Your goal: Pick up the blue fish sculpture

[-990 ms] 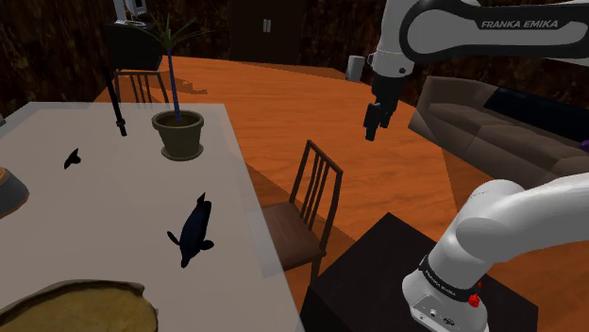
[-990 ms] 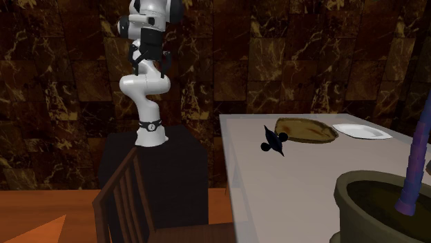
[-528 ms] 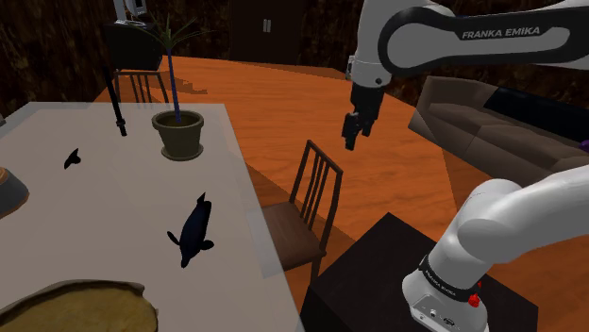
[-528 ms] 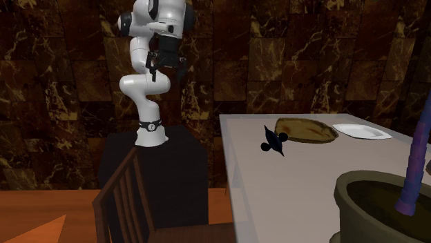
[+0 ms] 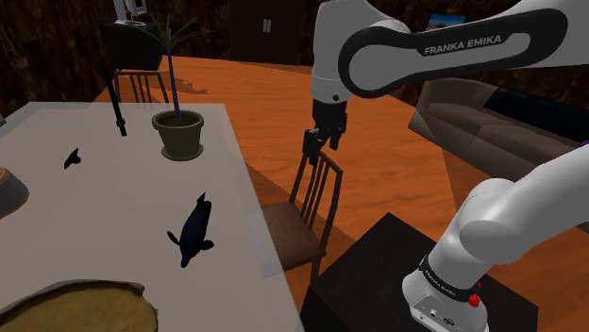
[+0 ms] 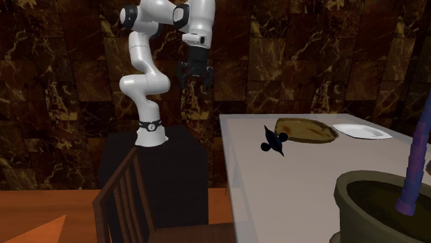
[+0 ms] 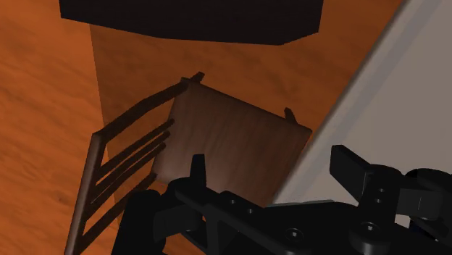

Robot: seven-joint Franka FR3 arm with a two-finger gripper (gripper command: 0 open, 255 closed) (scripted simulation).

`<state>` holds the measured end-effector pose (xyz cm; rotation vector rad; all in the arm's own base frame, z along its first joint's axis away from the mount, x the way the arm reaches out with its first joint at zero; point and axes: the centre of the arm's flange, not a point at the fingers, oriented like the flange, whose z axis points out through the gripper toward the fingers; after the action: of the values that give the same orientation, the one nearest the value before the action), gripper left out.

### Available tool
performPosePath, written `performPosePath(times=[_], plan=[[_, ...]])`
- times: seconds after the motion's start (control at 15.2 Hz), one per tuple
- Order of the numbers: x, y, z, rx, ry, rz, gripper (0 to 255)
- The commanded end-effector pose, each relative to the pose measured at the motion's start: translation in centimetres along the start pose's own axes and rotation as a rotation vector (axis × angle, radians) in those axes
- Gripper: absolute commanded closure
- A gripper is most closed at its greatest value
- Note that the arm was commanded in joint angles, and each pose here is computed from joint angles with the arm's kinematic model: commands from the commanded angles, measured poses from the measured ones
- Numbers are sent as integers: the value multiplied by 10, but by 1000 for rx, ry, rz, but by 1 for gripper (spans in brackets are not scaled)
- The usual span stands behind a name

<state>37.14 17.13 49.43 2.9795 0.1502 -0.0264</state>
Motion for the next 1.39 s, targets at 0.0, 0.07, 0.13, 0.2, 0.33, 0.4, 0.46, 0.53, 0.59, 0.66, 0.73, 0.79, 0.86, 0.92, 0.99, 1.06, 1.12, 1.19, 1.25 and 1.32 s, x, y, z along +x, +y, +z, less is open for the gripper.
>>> performPosePath(times=[0.0,0.07,0.13,0.2,0.33,0.4,0.46,0.53,0.59,0.66,0.73,0.79,0.86,0.92,0.99,1.06,1.12,1.19,1.25,1.32], plan=[[9,-24,5,-1,5,4,0],[14,-36,7,-2,7,6,0],[20,-48,10,-4,9,7,0],[25,-60,12,-5,11,8,0],[35,-84,17,-7,16,11,0],[41,-96,19,-9,18,12,0],[46,-108,22,-10,21,14,0],[51,-119,24,-11,23,15,0],[57,-131,26,-13,25,17,0],[62,-143,29,-14,27,18,0],[67,-155,31,-15,30,19,0],[73,-167,34,-16,32,21,0],[78,-179,36,-18,34,22,0],[84,-190,38,-19,36,23,0],[89,-202,41,-20,39,25,0],[95,-214,43,-21,41,26,0],[100,-226,46,-23,43,28,0],[106,-238,48,-24,45,29,0],[111,-249,51,-25,48,30,0],[117,-261,53,-26,50,32,0]])
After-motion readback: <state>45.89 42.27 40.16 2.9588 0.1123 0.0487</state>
